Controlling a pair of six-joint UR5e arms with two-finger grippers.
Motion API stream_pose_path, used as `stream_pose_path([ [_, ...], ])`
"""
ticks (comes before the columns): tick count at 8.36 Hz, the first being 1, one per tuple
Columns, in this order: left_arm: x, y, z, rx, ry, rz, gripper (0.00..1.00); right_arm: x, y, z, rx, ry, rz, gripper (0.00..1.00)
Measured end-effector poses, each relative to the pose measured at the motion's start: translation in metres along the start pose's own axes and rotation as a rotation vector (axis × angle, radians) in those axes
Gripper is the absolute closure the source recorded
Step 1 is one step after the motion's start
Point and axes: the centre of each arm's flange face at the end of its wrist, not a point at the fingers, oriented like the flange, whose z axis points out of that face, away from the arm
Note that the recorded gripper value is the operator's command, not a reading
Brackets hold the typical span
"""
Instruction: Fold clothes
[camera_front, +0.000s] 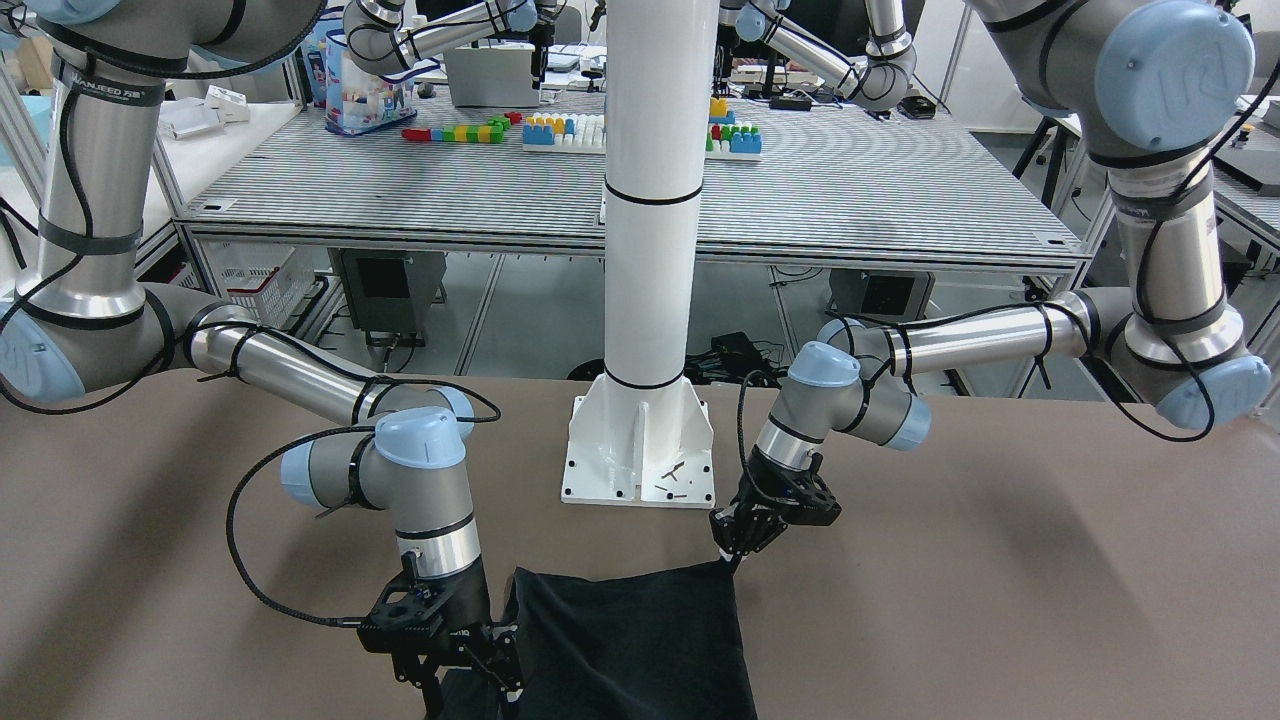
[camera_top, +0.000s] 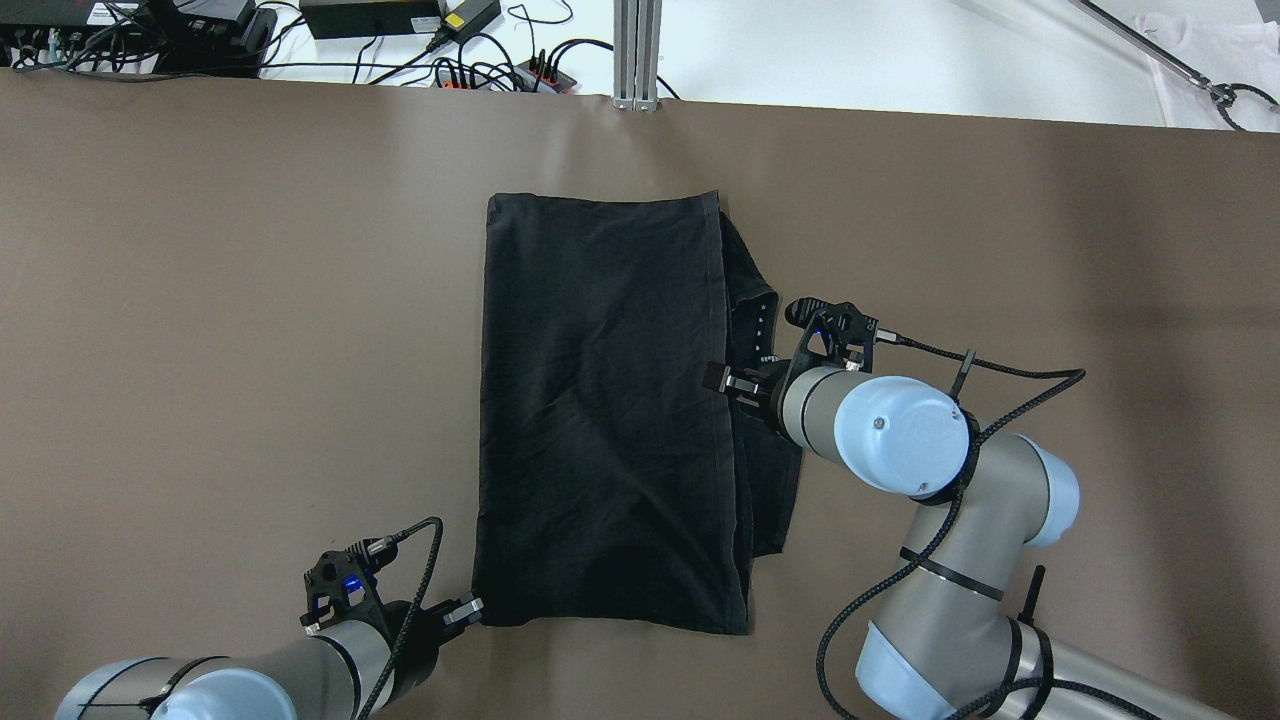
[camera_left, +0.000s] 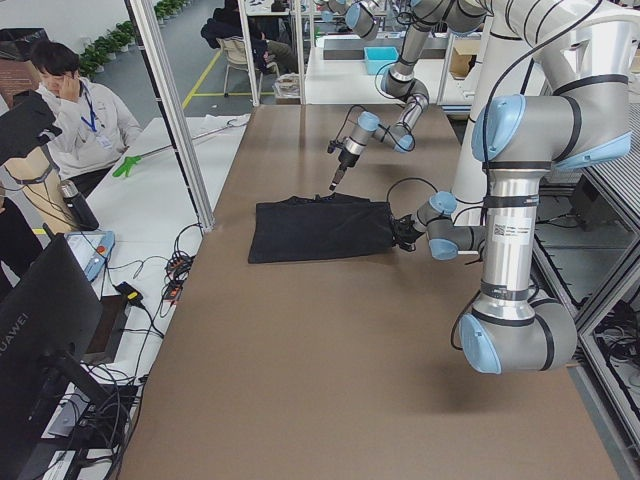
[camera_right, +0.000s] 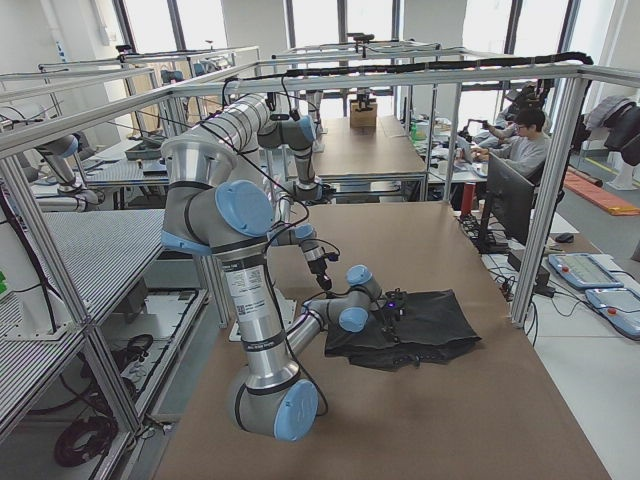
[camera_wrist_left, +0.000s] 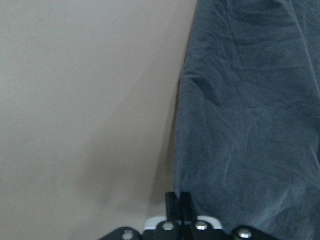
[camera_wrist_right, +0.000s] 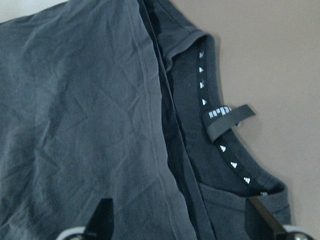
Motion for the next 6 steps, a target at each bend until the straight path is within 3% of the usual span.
stream_pose_path([
  [2,-0.004,0.0,0.001,0.004,-0.006,0.006,1.0,0.009,0.055,-0.011,-0.006,0.02,0.11,0.09],
  [6,-0.007,0.001,0.003,0.01,-0.013,0.01,1.0,0.049,0.134,-0.006,-0.007,0.152,0.207,0.1],
])
